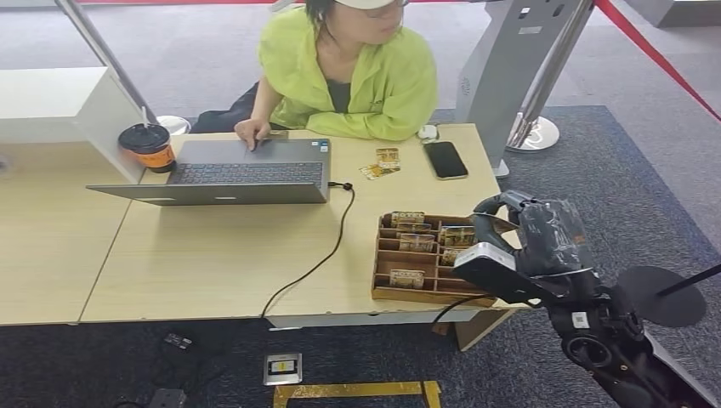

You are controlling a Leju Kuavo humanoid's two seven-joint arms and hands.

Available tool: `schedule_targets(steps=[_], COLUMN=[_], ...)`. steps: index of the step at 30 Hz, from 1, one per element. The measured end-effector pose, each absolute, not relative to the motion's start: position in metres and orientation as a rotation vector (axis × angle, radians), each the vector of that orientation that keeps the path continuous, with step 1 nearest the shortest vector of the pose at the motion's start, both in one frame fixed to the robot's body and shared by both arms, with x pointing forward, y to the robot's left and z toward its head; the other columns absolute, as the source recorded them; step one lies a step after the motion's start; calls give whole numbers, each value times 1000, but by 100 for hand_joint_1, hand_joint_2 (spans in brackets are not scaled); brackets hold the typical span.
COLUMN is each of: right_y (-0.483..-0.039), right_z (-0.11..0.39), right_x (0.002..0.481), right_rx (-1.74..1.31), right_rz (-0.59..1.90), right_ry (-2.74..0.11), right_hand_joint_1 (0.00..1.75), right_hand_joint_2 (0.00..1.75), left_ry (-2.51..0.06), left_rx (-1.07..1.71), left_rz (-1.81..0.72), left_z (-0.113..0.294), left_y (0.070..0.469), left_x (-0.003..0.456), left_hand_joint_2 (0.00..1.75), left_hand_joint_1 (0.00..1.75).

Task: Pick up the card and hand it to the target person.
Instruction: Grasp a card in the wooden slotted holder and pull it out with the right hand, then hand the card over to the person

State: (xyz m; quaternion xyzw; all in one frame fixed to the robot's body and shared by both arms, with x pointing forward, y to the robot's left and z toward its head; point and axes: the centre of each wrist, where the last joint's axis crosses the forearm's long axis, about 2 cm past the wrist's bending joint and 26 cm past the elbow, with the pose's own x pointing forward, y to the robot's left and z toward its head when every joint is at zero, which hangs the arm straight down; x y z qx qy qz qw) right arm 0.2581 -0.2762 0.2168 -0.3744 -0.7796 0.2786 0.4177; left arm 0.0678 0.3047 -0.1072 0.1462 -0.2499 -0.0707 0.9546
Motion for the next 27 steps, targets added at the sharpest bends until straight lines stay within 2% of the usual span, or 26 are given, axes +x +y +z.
schedule_targets(steps=[14,27], right_y=[-276,-234], right_z=[242,240], right_x=[262,352], right_rx=[-928,-1043], right_rz=[648,746], right_ry=[-2174,-2287], right_hand_joint_1=[175,175], right_hand_joint_2=[175,175], left_ry=[-512,-555], left_rx=[294,267], left_rz=[-154,-213], left_z=[-107,-101], left_y=[303,295], left_x=[69,100], left_hand_joint_2=[175,175], left_hand_joint_1=[0,0])
